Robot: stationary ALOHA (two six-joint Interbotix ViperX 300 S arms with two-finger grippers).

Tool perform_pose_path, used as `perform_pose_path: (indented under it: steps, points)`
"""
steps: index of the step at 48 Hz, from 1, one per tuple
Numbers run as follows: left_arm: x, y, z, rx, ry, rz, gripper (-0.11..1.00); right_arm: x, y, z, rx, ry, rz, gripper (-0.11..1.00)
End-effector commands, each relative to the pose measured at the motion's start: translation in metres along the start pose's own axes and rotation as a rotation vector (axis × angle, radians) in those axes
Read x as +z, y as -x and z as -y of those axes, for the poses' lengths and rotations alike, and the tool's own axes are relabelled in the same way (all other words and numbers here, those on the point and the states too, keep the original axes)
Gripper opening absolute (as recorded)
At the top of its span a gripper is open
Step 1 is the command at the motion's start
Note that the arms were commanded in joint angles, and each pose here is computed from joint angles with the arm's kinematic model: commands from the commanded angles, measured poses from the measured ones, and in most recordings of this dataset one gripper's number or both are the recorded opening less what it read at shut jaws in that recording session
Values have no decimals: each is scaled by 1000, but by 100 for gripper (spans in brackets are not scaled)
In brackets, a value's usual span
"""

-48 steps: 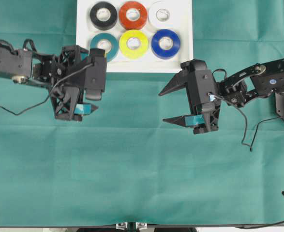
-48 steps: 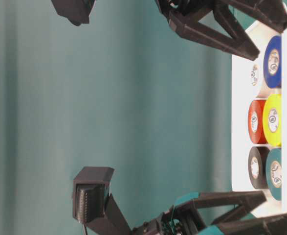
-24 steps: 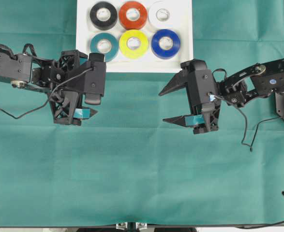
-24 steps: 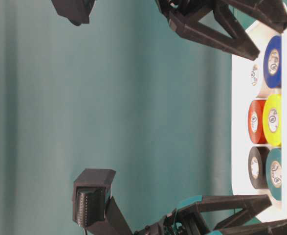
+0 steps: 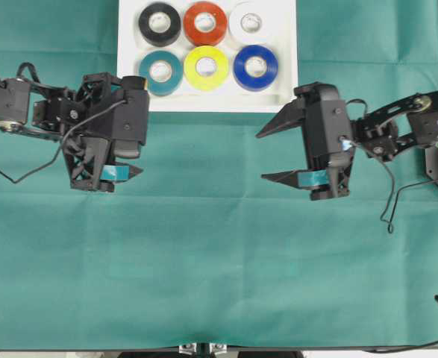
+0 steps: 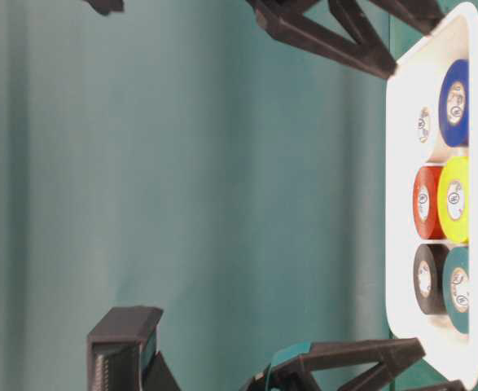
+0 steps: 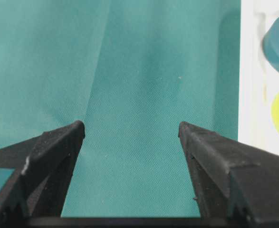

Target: Put the tape alternately from left to right into the white case.

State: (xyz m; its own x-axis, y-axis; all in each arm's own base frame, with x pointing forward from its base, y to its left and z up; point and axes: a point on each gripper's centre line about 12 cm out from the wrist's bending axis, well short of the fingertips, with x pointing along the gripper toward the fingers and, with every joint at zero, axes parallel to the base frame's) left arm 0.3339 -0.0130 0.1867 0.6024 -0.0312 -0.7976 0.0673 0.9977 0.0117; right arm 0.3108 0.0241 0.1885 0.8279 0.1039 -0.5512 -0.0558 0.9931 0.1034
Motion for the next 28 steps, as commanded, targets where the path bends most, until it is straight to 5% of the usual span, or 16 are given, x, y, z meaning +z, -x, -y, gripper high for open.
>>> perform_pose_path:
  steps: [1, 28]
  points:
    - [7, 11, 1, 0, -1, 46, 78, 7, 10, -2, 7, -3, 38, 84]
    - [-7, 43, 1, 9, -1, 225, 78, -2, 45, 2, -34, -1, 76, 84]
